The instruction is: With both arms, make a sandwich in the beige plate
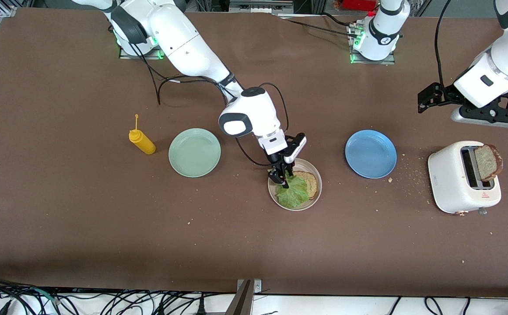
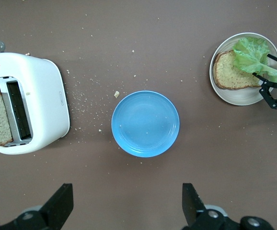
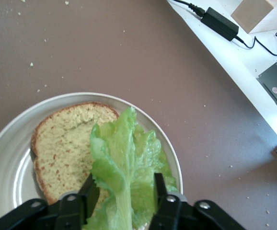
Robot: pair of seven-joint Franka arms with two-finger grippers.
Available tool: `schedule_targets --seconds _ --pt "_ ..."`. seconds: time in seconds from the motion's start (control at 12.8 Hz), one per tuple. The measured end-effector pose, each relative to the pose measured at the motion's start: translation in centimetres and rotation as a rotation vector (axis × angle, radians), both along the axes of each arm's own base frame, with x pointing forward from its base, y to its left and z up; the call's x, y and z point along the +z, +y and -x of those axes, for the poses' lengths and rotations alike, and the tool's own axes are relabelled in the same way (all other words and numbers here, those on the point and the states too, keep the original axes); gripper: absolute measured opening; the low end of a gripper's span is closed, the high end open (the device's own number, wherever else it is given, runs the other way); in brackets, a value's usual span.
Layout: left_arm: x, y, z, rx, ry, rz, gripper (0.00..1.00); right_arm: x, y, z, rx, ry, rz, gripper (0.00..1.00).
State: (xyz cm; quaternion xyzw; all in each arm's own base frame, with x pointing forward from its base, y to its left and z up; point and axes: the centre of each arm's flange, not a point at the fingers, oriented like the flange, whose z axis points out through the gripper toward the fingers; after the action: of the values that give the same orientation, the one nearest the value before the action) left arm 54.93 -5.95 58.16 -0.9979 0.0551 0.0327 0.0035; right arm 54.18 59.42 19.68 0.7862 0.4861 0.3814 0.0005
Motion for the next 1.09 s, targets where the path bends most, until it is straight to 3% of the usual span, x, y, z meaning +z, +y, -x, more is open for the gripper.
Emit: schedule_targets --seconds 0.31,0.55,0.7,1.09 --pt "0.0 0.0 0.0 0.0 0.0 0.0 1.0 3.5 1.9 0.3 -0.134 0.107 -0.061 1.0" --pt "0.0 0.0 0.0 0.0 0.0 0.0 1.0 9.3 3.6 1.6 -0.244 0.228 -0.102 1.0" --pt "0.0 0.0 0.0 0.0 0.0 0.0 1.0 14.1 2.6 1.0 -0.331 0.309 -0.12 1.0" --pt "0.0 0.1 0.0 0.001 0.003 0.0 1.0 26.8 -6.5 -1.9 -0.592 0.543 -0.023 1.0"
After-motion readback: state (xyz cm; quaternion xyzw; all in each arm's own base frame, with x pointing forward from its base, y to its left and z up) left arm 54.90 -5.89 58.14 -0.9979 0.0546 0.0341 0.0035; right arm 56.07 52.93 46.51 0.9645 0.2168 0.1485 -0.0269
